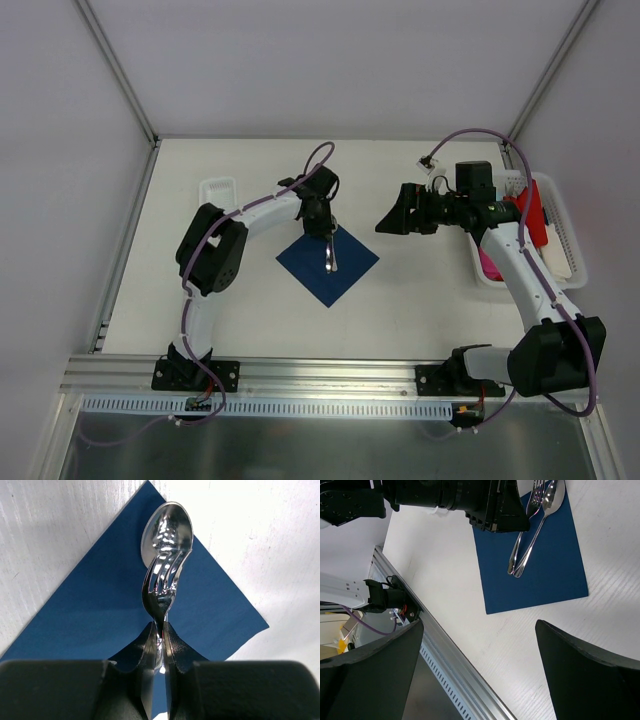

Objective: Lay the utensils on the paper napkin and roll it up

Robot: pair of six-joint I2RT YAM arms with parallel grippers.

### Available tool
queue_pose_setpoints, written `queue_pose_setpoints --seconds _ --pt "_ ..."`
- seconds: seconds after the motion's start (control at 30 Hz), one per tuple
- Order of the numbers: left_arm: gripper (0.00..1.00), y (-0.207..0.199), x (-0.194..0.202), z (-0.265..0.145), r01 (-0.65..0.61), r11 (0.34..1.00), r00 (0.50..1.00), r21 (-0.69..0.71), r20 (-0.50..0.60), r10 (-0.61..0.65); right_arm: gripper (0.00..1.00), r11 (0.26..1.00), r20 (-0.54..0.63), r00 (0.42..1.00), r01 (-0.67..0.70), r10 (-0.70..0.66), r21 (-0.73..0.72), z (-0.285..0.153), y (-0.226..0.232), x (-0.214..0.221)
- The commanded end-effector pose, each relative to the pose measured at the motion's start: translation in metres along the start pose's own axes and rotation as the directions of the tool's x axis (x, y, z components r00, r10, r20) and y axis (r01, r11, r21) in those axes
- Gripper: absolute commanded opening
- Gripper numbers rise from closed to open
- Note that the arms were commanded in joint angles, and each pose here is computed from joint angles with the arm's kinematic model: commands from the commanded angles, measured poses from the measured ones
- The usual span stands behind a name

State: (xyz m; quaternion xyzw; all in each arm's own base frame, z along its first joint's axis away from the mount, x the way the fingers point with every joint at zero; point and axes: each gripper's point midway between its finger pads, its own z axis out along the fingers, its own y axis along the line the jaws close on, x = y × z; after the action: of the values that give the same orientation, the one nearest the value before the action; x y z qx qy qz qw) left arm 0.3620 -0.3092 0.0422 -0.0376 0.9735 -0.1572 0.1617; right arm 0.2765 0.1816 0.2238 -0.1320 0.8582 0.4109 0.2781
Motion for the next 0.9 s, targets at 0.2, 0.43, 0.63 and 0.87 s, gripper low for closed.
queue_pose_setpoints --seconds 0.2,0.43,0.63,0.87 --pt "0.13 -0.001 -0.013 -0.002 -0.010 1.000 1.000 0.006 0.018 0.010 0.99 1.000 -0.002 1.000 0.008 -0.008 -0.031 0.001 0.003 0.000" --pt "0.16 -0.001 -0.016 -0.004 -0.007 1.000 1.000 0.009 0.025 0.007 0.99 0.999 -0.001 1.000 0.007 -0.007 -0.031 0.001 0.003 0.000" --pt "0.20 -0.010 -0.026 -0.028 -0.020 0.999 0.997 0.044 0.073 0.017 0.99 0.999 -0.004 1.000 0.008 -0.008 -0.033 0.002 0.002 0.002" --pt "0.37 -0.030 -0.044 -0.123 -0.083 0.982 0.974 0.173 0.223 0.043 0.99 1.000 -0.033 0.999 -0.007 0.006 -0.020 0.012 -0.012 0.011"
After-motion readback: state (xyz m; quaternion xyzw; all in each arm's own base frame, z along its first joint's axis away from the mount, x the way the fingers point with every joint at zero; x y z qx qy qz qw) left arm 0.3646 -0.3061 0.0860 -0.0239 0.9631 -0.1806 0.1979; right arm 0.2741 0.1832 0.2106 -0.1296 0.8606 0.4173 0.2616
